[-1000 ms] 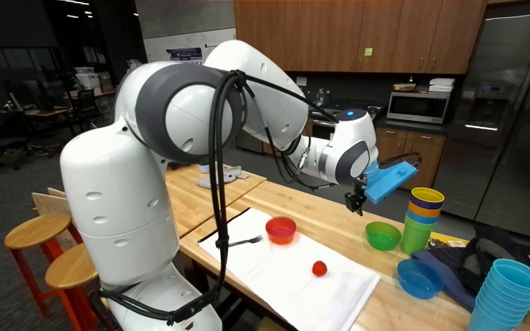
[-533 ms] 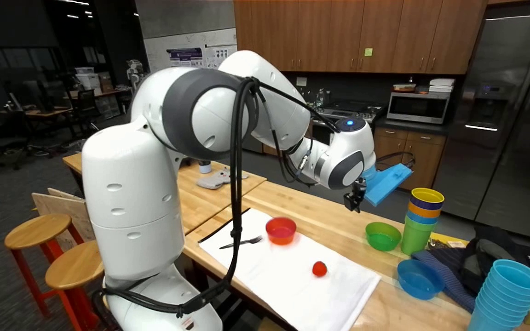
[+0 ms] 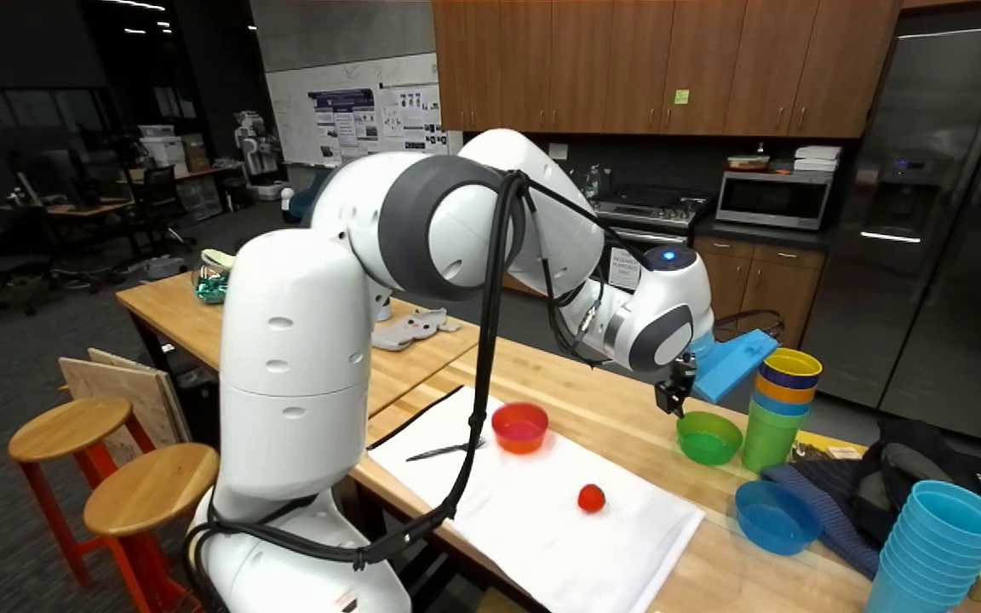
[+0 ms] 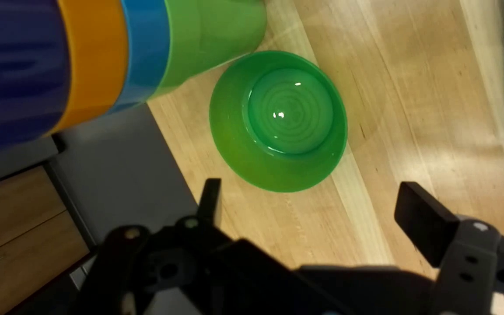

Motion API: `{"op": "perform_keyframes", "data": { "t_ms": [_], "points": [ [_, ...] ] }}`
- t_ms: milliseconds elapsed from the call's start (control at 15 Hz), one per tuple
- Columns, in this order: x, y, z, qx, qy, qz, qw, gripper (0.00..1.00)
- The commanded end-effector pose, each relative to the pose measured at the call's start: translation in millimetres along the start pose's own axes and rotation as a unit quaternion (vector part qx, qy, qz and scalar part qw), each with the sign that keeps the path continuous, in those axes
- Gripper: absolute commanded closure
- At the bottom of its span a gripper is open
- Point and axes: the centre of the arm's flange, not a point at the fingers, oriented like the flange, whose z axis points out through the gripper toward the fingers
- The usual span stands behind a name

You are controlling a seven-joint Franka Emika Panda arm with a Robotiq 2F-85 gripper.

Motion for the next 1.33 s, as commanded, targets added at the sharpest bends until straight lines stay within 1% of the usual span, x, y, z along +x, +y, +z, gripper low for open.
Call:
{"op": "perform_keyframes", "data": {
  "t_ms": [0,333,733,1267],
  "points": [
    [-5.3,16.4,15.9,0.001,-0.010,-0.001,0.9999,0.00],
    [-0.3,18.3,25.5,0.002,-0.026,-0.037,0.9990,0.00],
    [13.3,11.0,33.3,0.016,-0.034,-0.075,0.9965,0.00],
    [18.8,-7.5,47.1,0.047,-0.040,-0.089,0.9941,0.00]
  ]
}}
